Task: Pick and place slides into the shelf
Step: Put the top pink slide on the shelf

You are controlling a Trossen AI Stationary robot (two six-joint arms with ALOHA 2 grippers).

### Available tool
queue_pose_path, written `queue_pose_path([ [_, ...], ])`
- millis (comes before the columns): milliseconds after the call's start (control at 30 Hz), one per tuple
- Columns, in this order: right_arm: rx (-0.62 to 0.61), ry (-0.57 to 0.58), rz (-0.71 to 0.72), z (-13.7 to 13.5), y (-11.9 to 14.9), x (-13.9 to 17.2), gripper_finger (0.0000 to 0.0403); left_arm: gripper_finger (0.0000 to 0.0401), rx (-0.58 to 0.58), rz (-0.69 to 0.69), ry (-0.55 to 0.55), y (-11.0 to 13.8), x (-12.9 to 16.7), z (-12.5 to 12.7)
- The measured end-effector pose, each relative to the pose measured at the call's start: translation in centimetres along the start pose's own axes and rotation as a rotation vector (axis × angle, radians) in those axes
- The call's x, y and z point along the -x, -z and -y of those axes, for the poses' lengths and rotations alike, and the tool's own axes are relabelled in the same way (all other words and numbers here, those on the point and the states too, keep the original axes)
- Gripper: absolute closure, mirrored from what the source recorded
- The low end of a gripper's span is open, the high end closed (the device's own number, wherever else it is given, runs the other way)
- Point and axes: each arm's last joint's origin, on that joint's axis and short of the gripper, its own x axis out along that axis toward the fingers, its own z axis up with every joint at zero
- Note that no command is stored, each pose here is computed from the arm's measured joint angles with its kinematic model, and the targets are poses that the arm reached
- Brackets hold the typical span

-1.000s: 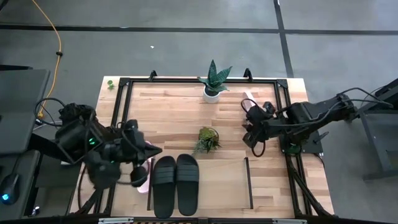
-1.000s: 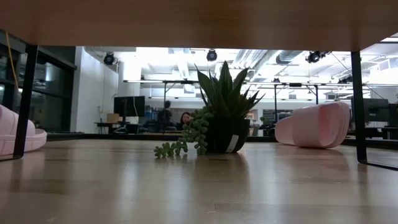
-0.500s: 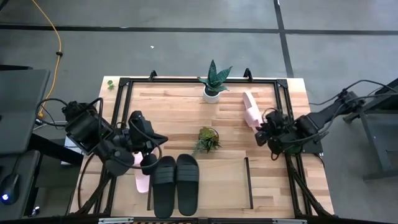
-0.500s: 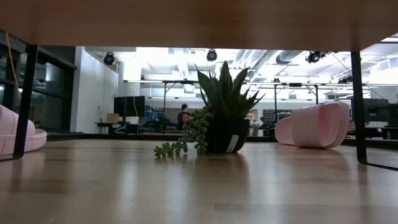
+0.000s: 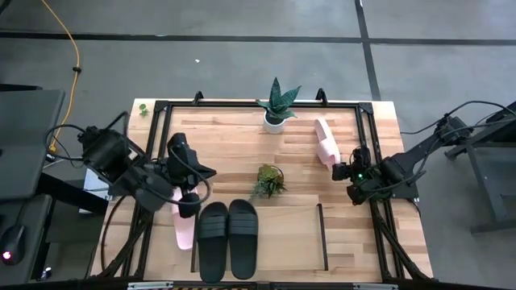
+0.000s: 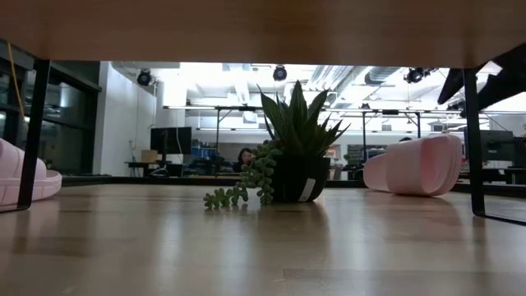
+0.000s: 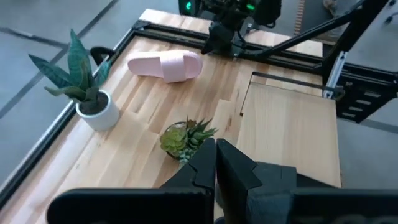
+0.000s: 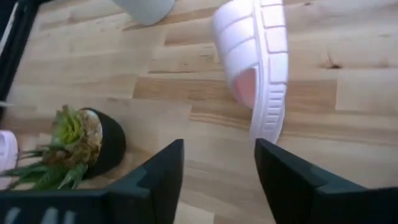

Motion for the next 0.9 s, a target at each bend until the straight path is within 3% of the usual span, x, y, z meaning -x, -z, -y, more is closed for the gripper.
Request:
queue_pose_path([
  [167,-0.021,0.017,0.052,-0.1,-0.8,0.6,0.018,0.0398,-0.021,0.023,0.028,-0.1,1.5,-1.4],
  [367,-0.011,0.096,0.081,-0.9,-4.0,2.9,0.0185,0.0398,-0.04,0.046,0.049,-0.2,2.7,-2.8],
  [733,0.077,-0.075,0.039,-4.1,-10.9,4.9,0.0187,0.0398,-0.078,0.05,0.049,-0.2,2.9,-2.9],
  [900,0.136,-0.066,-0.033,-3.8,-13.5,4.0,0.0187,0.0398,-0.036,0.07,0.019,-0.3,2.9,-3.0],
])
